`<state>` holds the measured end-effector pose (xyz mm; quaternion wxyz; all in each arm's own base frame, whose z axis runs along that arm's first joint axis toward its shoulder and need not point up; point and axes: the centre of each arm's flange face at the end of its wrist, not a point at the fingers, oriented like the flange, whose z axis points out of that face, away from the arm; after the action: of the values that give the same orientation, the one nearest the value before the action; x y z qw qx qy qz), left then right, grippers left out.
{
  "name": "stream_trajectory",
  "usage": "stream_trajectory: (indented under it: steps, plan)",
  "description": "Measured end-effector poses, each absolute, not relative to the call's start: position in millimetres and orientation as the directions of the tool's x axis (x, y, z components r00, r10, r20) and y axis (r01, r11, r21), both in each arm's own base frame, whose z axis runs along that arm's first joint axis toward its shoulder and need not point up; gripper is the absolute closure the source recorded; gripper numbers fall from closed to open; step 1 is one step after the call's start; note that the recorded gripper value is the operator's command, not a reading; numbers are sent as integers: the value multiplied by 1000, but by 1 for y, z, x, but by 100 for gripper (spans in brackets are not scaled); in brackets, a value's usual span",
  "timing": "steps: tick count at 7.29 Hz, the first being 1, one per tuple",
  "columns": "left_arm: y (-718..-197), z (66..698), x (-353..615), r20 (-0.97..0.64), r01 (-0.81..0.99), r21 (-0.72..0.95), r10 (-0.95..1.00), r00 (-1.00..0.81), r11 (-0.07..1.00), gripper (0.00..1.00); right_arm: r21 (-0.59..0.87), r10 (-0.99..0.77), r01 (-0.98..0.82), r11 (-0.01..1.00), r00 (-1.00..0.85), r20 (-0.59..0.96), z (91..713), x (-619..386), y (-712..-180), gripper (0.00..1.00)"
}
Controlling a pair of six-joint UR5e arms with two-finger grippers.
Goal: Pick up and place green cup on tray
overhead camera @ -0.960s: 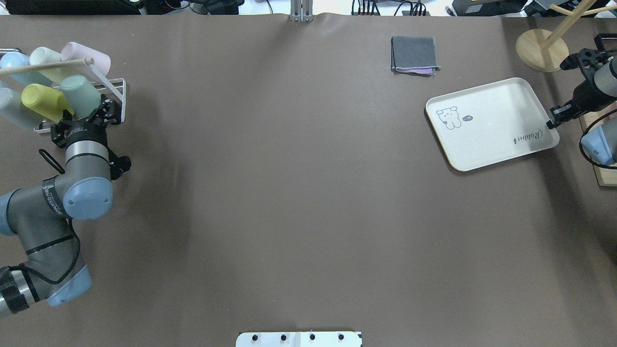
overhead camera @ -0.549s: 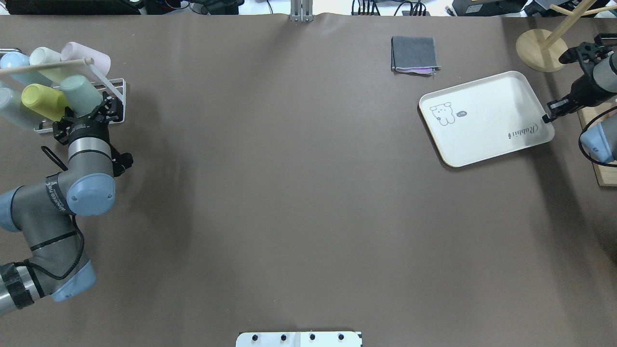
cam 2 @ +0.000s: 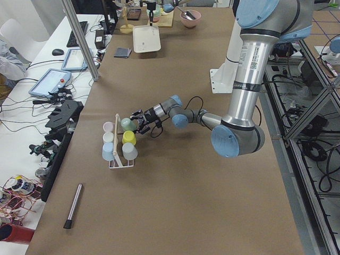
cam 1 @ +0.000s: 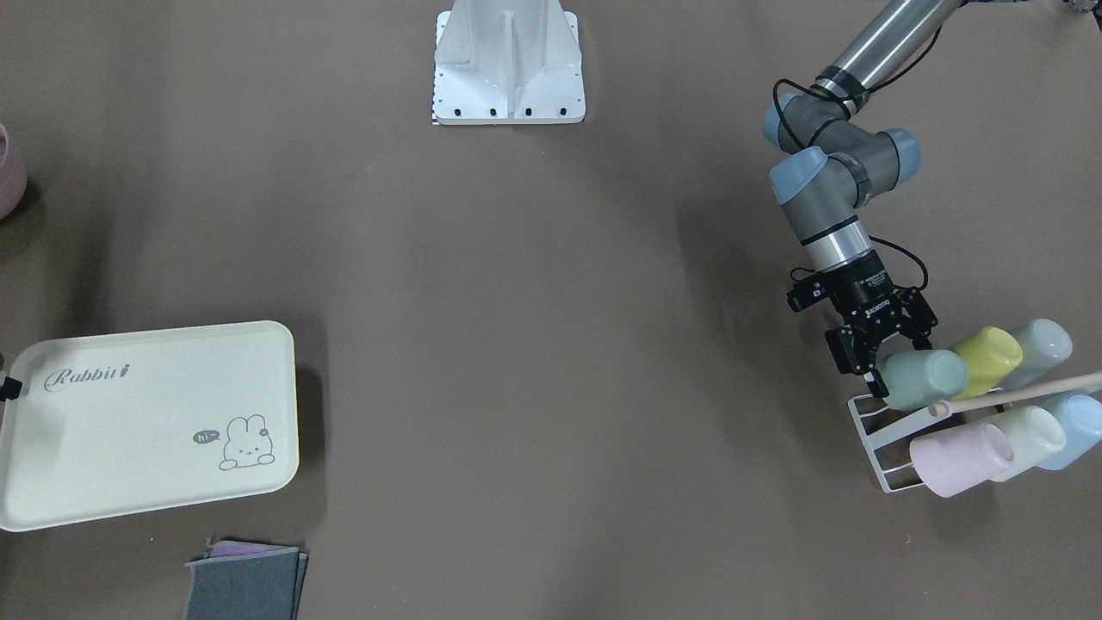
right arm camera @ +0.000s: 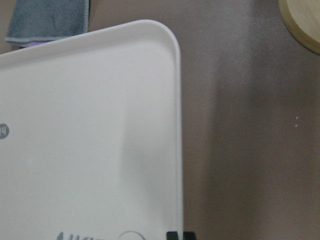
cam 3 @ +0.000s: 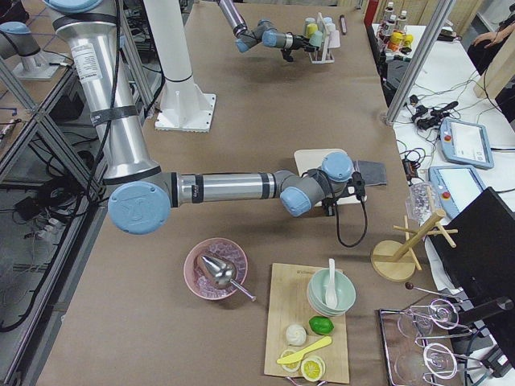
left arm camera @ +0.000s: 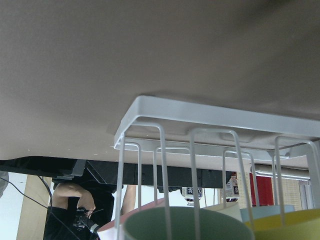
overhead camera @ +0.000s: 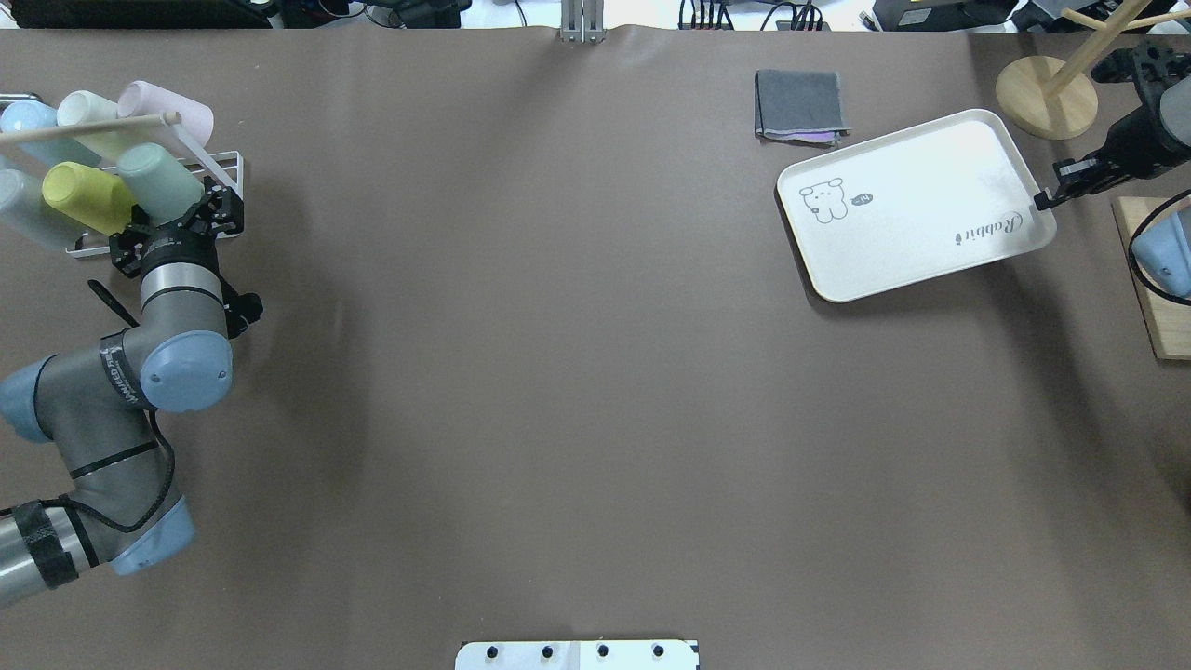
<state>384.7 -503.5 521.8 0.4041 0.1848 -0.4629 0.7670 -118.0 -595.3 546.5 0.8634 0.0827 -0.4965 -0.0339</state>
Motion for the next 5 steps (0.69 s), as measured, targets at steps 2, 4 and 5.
stream_trajectory:
  steps: [2, 4, 5]
  plan:
    - [-505, 523, 383, 657, -792, -561, 452, -604, -242, 7, 193, -153, -47, 980, 440, 885, 502, -105, -589, 100]
    - [-509, 526, 387, 656, -791, -562, 453, -604, -242, 7, 207, -170, -49, 977, 405, 899, 444, -136, -598, 100]
    - [-511, 529, 390, 657, -792, -561, 452, -603, -241, 10, 197, -162, -48, 979, 395, 904, 413, -175, -597, 100]
